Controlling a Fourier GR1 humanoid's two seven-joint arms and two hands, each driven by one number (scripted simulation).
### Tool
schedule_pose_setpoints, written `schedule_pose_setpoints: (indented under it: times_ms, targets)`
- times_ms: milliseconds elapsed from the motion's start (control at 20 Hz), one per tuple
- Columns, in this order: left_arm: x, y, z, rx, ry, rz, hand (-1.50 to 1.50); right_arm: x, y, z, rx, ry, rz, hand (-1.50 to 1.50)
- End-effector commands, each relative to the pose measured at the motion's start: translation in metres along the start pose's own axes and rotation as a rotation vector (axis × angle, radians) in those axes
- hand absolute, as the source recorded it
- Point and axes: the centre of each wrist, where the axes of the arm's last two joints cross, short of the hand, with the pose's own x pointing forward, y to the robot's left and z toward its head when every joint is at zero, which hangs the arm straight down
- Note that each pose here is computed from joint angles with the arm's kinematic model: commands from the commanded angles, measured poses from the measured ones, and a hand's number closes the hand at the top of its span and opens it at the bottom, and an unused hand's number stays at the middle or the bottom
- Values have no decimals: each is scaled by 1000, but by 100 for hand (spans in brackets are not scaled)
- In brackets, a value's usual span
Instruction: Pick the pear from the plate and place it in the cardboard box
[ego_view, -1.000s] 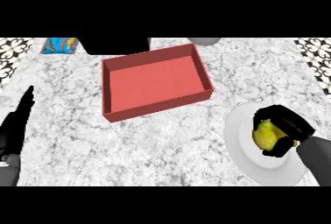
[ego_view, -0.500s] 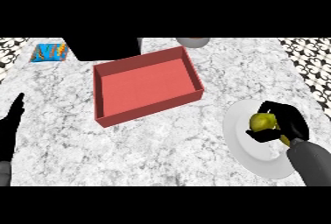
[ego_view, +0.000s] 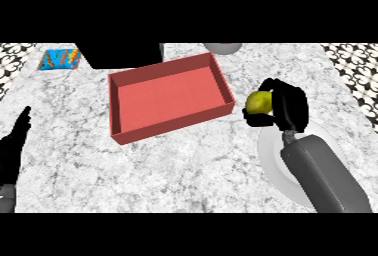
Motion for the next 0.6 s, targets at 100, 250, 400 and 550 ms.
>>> schedule_pose_setpoints:
  times_ms: [100,250,400,550]
  targets:
    - [2,-2,2,-13,-40,-1,0,127,-42,16,-55,-11,-57,150]
    - [24,1,-14,-43,-28,15,0,172,-74,20,-60,14,-124,150]
    - [12,-11,-1,-33,-64,7,0,203,-94,14,-69,69,-159,150]
    - [22,-11,-9,-53,-81,14,0,222,-109,-17,-96,90,-184,150]
